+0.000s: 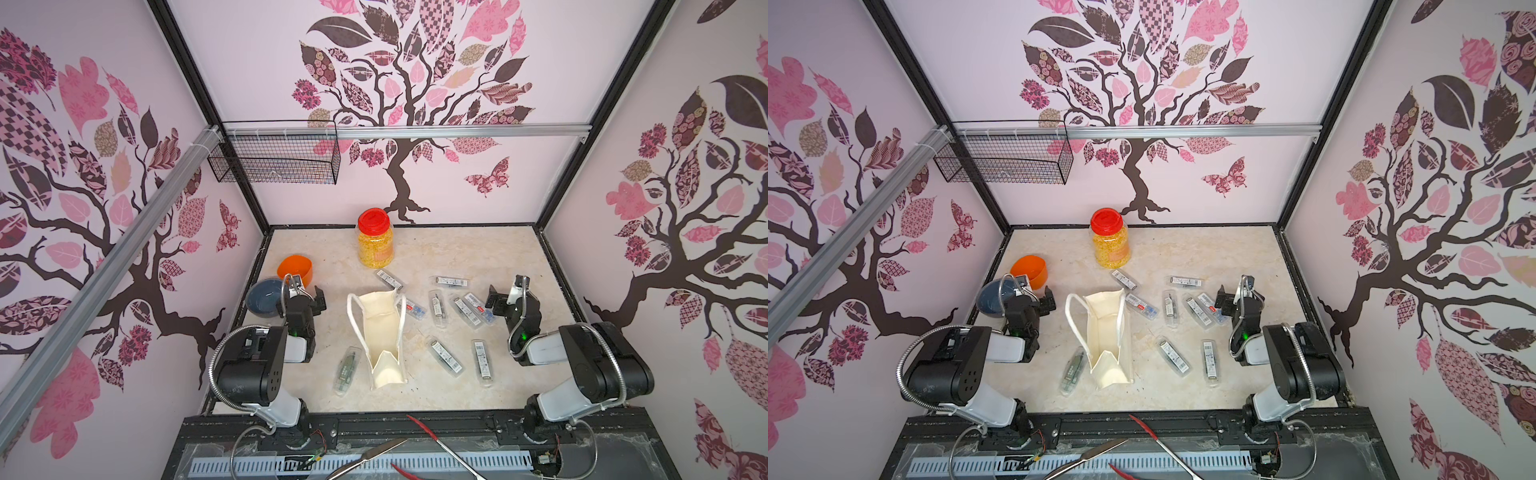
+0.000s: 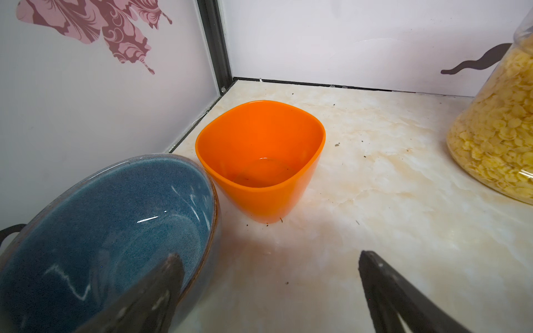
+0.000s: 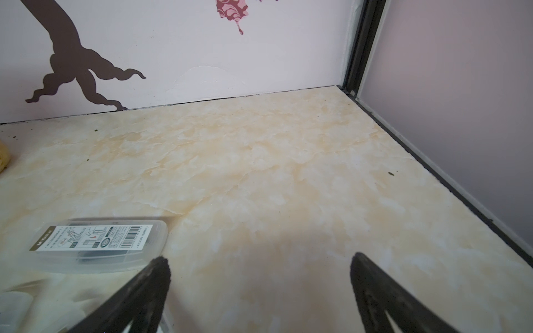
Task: Put the compass set into the canvas bag
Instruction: Move the canvas bag to the center of the board.
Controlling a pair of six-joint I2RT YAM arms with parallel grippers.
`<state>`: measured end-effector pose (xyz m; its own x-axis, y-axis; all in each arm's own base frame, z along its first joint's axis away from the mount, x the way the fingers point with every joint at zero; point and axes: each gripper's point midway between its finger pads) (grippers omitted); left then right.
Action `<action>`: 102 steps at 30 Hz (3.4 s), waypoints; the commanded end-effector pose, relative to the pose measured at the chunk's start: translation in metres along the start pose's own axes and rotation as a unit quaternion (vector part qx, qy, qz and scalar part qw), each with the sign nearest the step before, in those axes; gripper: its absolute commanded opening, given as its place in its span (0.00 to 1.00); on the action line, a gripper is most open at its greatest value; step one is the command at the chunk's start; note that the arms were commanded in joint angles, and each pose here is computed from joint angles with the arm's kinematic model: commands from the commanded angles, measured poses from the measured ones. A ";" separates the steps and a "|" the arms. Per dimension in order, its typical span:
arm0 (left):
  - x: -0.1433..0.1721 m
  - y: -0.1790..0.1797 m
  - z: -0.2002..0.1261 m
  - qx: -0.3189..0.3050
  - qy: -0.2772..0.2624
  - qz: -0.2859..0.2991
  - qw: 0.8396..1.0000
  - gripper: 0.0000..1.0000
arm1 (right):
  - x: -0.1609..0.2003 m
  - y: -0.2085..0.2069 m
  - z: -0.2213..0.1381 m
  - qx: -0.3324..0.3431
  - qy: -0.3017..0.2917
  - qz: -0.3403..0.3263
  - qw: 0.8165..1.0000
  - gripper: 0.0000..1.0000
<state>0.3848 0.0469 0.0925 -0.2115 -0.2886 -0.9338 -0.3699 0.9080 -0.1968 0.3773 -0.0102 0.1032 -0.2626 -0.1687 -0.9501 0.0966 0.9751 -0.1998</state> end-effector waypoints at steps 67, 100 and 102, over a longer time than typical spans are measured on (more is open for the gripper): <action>-0.134 -0.155 -0.130 0.150 0.379 -0.105 0.907 0.83 | -0.069 0.206 -0.040 -0.353 0.359 -0.035 0.863 0.92; -0.054 -0.153 -0.216 0.165 0.527 -0.093 0.829 0.56 | -0.014 0.242 -0.032 -0.346 0.420 -0.133 0.829 0.85; -0.051 -0.154 -0.216 0.165 0.529 -0.091 0.827 0.51 | -0.014 0.242 -0.033 -0.345 0.420 -0.134 0.829 0.85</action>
<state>0.2655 -0.1400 0.2406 -0.9093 -0.3860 -0.1556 -0.2519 0.8081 -0.5325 0.3736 0.2330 0.0850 -0.7909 -0.4907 -0.3657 -0.5574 0.8243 0.0995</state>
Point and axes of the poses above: each gripper's point midway between its finger pads, its own z axis out along the fingers, its own y axis along the line the jaws close on, x = y × z, and after that the axes turned 15 degrees about -z, right-handed
